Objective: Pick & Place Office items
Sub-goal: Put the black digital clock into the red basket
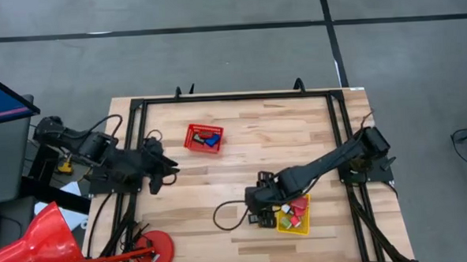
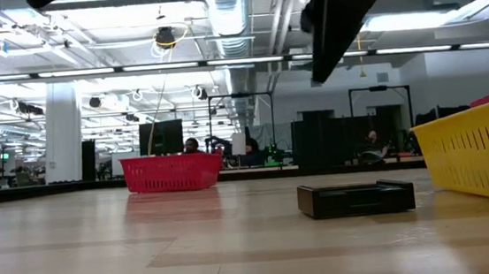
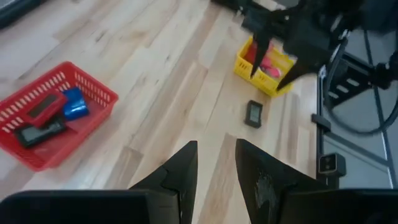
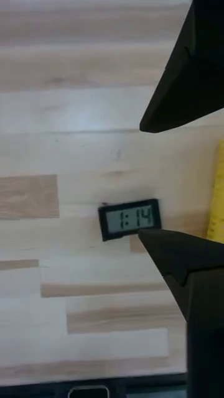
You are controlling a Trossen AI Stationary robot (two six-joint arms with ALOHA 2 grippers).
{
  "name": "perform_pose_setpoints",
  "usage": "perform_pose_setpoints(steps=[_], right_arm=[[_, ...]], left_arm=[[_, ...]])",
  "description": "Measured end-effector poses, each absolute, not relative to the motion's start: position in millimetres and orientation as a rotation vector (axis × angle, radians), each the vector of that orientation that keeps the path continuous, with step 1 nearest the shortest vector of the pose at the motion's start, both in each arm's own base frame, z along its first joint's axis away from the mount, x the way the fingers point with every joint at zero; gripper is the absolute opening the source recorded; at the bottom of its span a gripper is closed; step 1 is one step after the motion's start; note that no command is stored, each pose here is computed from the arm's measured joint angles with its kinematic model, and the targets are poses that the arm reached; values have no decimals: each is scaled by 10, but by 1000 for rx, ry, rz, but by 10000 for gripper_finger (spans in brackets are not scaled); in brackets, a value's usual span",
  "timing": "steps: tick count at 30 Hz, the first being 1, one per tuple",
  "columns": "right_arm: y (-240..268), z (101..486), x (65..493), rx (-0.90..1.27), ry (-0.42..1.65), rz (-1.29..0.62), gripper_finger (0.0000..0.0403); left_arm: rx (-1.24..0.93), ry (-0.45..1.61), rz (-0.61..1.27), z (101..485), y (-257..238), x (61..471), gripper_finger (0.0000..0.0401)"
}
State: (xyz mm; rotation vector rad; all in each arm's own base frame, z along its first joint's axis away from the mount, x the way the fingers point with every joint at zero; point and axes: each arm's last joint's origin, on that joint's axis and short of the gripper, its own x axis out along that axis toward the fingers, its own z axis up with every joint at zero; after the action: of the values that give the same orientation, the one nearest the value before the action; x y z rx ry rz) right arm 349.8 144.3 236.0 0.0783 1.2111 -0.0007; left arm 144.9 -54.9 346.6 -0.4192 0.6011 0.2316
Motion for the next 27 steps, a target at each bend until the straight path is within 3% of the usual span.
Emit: perform_pose_setpoints(steps=[9,18,27], right_arm=[[1631,1874,3634,71,1316,74,260],[1718,1840,3693,69,1260,134,260],[1581,1536,3799,13,1326,91,260]], left_arm=[[-342,625,220,3472,-517,1252,104],[-335,567,277,3529,-355,1029,104],[-384,560,232,3375,-448,1132,104]])
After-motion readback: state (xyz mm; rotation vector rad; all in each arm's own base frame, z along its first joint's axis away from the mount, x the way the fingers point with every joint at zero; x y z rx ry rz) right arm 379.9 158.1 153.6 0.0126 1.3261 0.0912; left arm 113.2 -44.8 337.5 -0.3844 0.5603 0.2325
